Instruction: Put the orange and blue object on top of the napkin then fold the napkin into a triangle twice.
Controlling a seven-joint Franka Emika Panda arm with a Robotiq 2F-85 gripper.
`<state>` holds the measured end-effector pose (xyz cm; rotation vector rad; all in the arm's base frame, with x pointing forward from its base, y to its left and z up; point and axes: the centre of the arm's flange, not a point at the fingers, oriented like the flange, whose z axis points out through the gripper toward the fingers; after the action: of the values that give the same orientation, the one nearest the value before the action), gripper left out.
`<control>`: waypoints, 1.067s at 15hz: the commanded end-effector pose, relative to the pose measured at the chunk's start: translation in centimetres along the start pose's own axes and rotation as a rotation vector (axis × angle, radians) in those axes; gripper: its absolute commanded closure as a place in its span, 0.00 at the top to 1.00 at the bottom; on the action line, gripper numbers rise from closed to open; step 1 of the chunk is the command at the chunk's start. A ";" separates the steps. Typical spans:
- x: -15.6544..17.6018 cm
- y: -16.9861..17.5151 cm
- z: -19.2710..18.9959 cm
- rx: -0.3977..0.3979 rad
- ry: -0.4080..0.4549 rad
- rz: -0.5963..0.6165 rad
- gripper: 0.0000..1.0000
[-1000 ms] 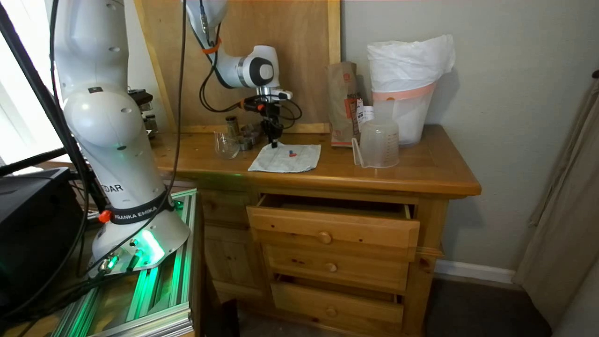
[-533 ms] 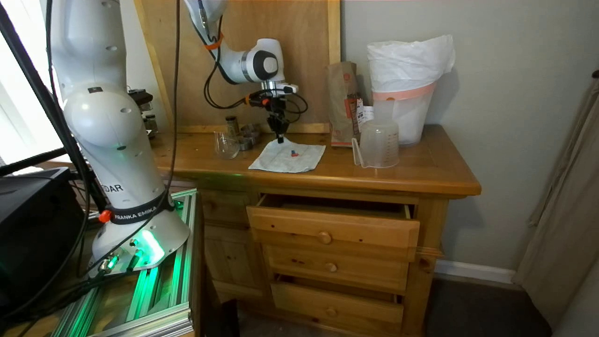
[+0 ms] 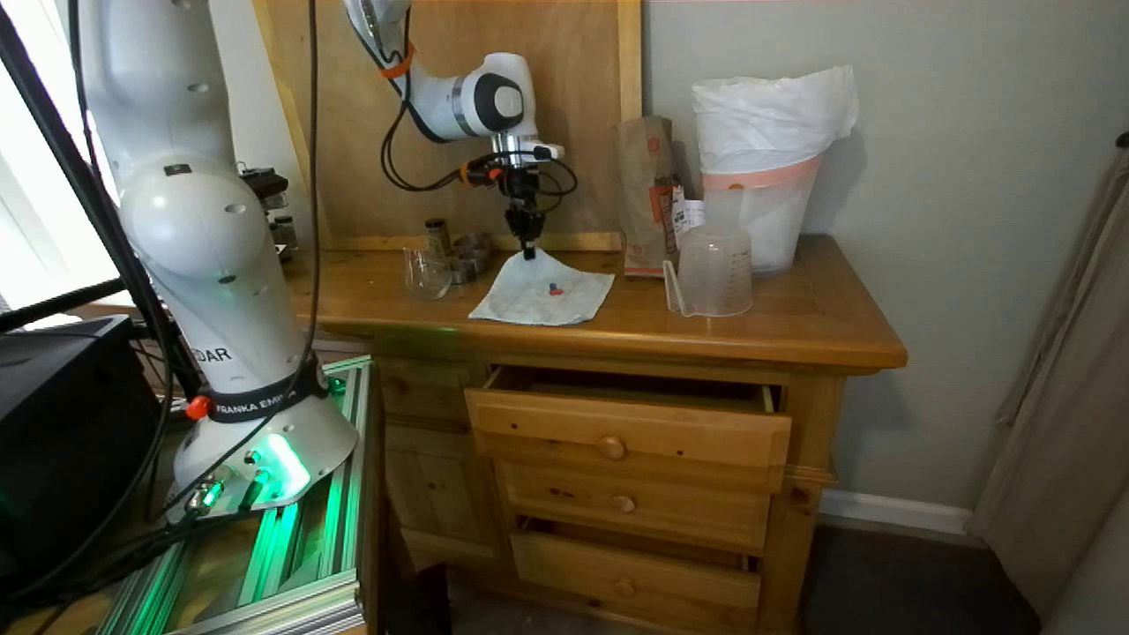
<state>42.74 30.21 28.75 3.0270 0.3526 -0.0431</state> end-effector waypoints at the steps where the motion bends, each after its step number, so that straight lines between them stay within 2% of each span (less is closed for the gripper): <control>1: -0.3 1.8 -1.0 -0.028 -0.020 0.071 0.04; 5: 0.0 4.8 -0.7 -0.040 -0.021 0.117 0.03; 6: 0.5 3.2 -0.7 -0.048 -0.020 0.125 0.03; 11: 0.0 3.5 -0.2 -0.049 -0.028 0.128 0.03; 16: -0.5 6.1 -0.7 -0.041 -0.031 0.194 0.03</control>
<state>44.26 25.82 29.08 3.0118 0.1257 -0.0828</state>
